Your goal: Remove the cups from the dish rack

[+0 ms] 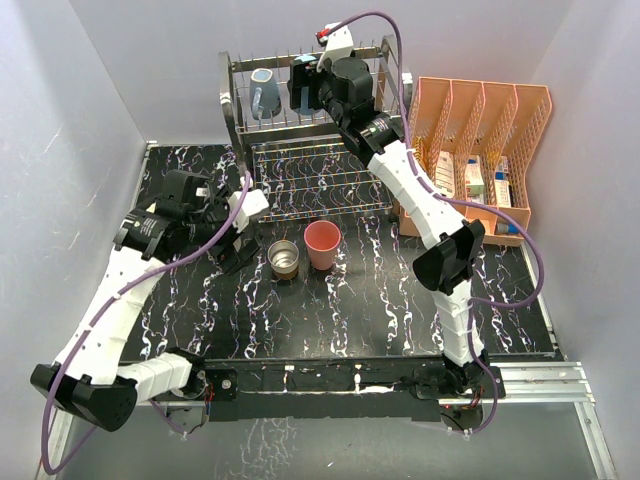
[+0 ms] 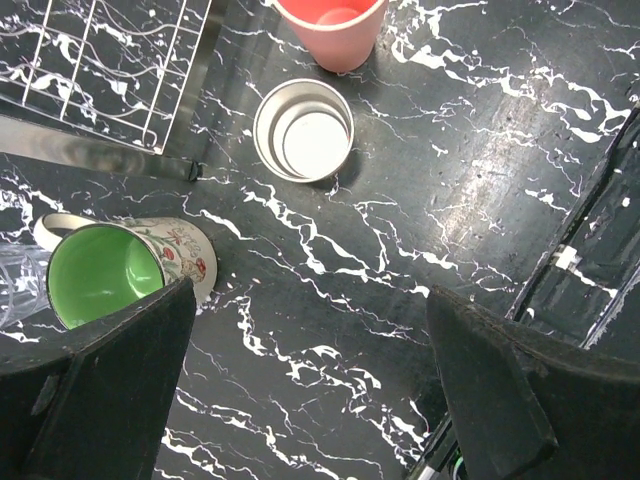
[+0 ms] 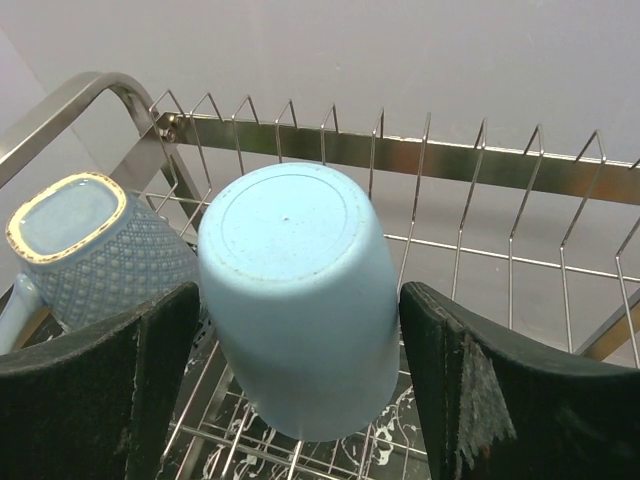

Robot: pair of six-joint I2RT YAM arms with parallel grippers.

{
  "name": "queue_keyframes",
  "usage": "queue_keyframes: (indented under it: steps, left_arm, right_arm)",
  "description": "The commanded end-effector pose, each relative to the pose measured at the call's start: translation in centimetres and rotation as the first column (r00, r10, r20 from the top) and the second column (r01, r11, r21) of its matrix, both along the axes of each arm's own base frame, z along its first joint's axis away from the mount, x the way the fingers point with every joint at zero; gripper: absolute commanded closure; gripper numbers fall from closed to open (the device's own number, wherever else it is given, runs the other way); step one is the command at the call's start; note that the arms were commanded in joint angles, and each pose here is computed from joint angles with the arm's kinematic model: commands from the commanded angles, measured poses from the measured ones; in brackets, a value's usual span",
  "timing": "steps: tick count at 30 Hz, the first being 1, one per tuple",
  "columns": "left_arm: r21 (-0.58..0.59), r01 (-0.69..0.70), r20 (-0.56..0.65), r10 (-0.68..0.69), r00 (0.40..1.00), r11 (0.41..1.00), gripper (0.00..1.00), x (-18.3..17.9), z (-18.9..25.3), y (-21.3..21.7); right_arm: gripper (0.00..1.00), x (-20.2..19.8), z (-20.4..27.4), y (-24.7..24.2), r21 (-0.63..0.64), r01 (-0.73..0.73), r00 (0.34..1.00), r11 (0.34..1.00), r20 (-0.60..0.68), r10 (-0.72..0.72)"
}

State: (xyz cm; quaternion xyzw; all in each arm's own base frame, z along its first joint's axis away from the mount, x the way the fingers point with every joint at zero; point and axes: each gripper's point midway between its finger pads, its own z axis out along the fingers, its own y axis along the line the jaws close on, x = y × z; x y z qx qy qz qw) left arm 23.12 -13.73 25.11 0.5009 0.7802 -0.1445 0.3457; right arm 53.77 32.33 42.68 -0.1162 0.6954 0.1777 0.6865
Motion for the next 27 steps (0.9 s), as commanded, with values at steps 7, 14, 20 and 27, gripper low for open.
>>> queue_keyframes:
  steps: [7,14,20,27]
  left_arm:
    - [-0.130,0.047,0.090,-0.036,0.995,0.990,0.08,-0.8,2.2,-1.5]
    - [-0.165,0.032,0.130,-0.011,0.991,0.986,0.10,0.0,3.2,-1.8]
    - [-0.227,0.062,0.232,-0.008,0.973,0.972,0.09,0.9,5.1,-2.7]
    - [-0.339,0.215,0.507,-0.014,0.862,0.916,0.07,2.3,10.1,-4.7]
  right_arm:
    - [0.40,-0.6,6.0,-1.1,0.086,0.007,0.986,0.996,0.165,-0.021]
    - [0.50,-2.5,10.1,-2.3,0.150,-0.008,0.971,0.989,0.238,-0.028]
    - [0.51,-5.8,15.5,-4.7,0.210,-0.017,0.946,0.978,0.320,-0.052]
    - [0.52,-11.9,19.1,-7.9,0.279,-0.071,0.941,0.958,0.338,-0.029]
